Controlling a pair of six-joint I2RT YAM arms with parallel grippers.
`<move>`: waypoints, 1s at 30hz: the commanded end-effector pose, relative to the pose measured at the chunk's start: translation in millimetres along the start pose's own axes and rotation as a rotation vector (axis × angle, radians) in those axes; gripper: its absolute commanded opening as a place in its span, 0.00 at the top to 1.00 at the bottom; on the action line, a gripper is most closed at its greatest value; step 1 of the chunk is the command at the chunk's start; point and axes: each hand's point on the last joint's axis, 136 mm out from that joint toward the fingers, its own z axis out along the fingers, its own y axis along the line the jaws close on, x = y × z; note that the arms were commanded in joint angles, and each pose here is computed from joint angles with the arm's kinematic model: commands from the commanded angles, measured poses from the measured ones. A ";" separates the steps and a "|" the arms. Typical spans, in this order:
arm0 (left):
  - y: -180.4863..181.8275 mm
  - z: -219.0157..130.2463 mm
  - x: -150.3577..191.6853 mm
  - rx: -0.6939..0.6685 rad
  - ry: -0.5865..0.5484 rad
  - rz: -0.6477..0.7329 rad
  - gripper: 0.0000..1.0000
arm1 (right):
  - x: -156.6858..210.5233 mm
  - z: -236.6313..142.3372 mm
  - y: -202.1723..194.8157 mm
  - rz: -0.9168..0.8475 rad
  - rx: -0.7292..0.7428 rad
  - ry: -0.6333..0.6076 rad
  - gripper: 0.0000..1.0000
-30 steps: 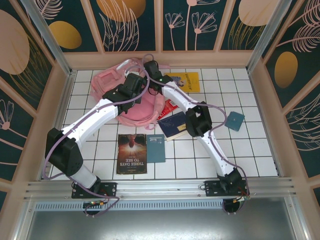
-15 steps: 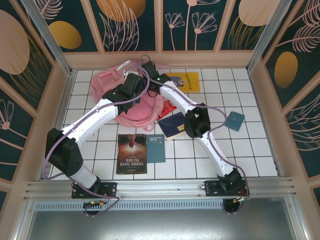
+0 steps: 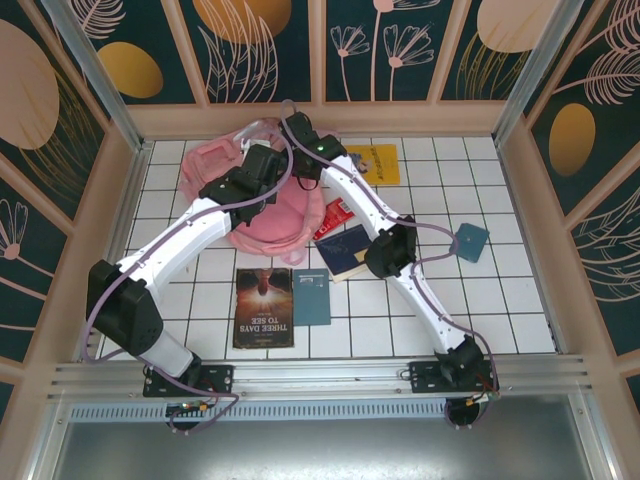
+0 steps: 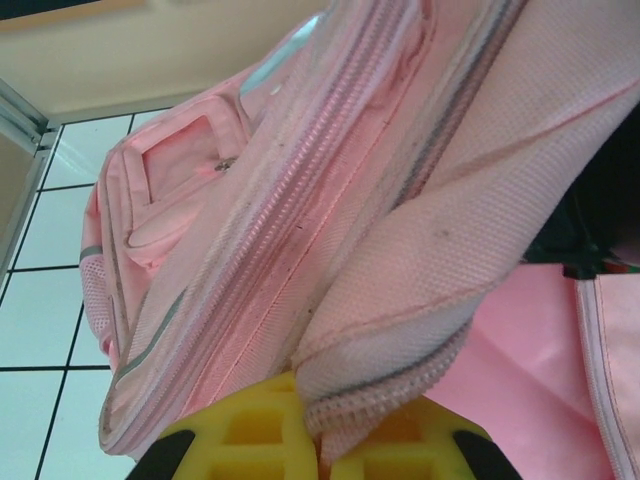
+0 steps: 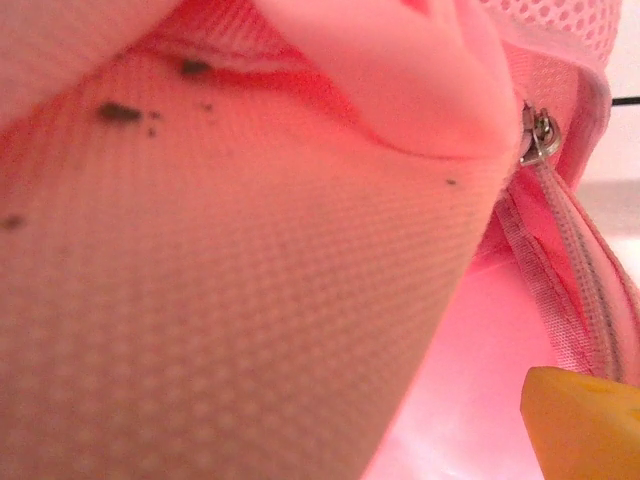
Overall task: Pack the student bag
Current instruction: Place the personal item in the student bag.
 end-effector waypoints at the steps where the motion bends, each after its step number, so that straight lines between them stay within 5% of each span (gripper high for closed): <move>1: 8.8 -16.4 -25.7 0.008 -0.090 -0.082 1.00 | 16.6 -9.7 10.7 -0.072 -0.011 0.054 0.02; 8: 14.9 -12.4 -26.3 0.008 -0.083 -0.102 1.00 | 29.1 -19.1 -3.6 -0.050 -0.014 0.157 0.01; 21: 14.4 -7.4 -24.8 0.020 -0.070 -0.108 1.00 | 39.1 -93.3 -16.3 -0.004 0.000 0.264 0.01; 30: 8.1 -3.6 -20.4 0.045 -0.053 -0.099 1.00 | 51.5 -148.9 -21.0 -0.071 0.029 0.143 0.01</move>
